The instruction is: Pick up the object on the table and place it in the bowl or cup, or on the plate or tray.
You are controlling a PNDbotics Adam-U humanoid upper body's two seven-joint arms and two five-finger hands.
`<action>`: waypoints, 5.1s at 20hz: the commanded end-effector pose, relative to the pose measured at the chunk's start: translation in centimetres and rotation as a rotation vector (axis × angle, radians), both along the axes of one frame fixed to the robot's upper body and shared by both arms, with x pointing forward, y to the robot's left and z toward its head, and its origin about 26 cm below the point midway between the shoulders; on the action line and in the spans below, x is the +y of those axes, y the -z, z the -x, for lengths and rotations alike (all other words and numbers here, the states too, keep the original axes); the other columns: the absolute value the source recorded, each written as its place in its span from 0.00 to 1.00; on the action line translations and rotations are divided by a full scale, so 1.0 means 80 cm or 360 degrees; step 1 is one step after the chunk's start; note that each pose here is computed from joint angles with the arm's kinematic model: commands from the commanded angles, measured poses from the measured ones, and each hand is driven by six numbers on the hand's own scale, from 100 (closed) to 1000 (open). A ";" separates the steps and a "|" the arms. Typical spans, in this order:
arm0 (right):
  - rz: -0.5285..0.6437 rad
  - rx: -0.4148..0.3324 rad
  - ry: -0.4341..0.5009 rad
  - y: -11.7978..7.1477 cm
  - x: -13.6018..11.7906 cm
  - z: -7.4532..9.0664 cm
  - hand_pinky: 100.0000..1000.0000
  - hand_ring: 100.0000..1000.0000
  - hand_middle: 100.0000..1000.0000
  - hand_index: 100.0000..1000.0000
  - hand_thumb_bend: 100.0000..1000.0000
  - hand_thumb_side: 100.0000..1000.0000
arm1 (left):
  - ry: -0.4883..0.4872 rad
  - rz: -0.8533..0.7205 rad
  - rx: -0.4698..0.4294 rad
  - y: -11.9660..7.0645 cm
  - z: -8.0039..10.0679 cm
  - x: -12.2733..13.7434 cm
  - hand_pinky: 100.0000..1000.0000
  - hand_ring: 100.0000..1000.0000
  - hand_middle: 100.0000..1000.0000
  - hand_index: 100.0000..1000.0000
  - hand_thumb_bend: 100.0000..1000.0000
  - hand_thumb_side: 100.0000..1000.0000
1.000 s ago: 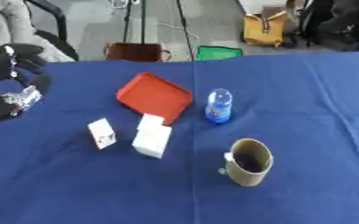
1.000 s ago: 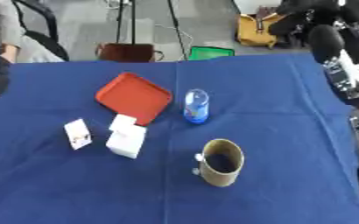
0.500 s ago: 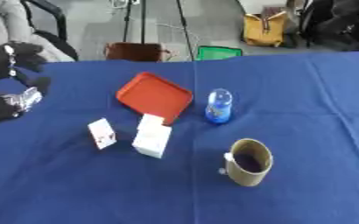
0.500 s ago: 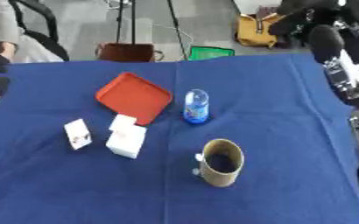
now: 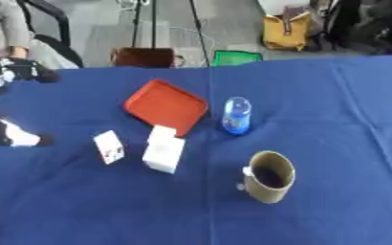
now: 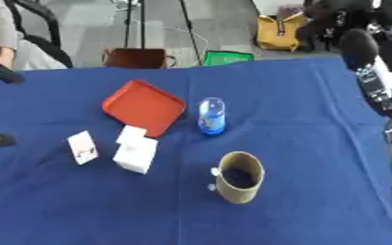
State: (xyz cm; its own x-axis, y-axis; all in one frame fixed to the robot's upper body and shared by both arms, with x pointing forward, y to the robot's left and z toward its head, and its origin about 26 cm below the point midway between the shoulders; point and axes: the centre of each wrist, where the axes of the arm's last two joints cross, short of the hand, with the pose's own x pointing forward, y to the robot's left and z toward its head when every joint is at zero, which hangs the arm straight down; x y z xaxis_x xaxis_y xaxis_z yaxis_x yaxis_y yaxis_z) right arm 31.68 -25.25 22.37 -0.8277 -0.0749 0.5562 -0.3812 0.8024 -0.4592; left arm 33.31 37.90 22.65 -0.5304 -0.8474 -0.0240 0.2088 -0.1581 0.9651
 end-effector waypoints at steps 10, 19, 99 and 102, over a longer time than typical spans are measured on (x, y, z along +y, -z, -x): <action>0.0053 -0.0031 -0.0026 -0.009 0.000 0.001 0.73 0.63 0.67 0.77 0.16 0.47 | 0.0252 -0.0375 0.0023 0.028 -0.061 0.008 0.85 0.78 0.72 0.82 0.74 0.14; 0.0050 -0.0031 -0.0042 -0.009 0.002 0.001 0.73 0.62 0.67 0.77 0.16 0.47 | 0.0414 -0.0312 -0.0027 0.057 -0.081 -0.007 0.83 0.79 0.76 0.82 0.62 0.07; 0.0069 -0.0033 -0.0078 -0.010 0.004 -0.001 0.74 0.62 0.67 0.77 0.15 0.47 | 0.0625 -0.0577 0.0314 0.121 -0.083 -0.028 0.75 0.59 0.48 0.56 0.46 0.00; 0.0068 -0.0034 -0.0078 -0.010 0.004 -0.001 0.74 0.62 0.67 0.77 0.15 0.47 | 0.0615 -0.0567 0.0310 0.120 -0.083 -0.027 0.72 0.52 0.39 0.47 0.35 0.00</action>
State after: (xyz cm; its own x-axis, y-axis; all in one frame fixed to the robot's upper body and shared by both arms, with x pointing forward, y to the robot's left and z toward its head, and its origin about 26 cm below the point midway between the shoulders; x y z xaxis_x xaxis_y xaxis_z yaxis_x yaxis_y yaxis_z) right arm 31.81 -24.73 22.33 -0.8205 -0.0928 0.5641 -0.4204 0.7665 -0.4854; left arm 39.78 35.19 11.90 -0.7520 -0.6455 -0.1334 0.2306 -0.4473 0.8642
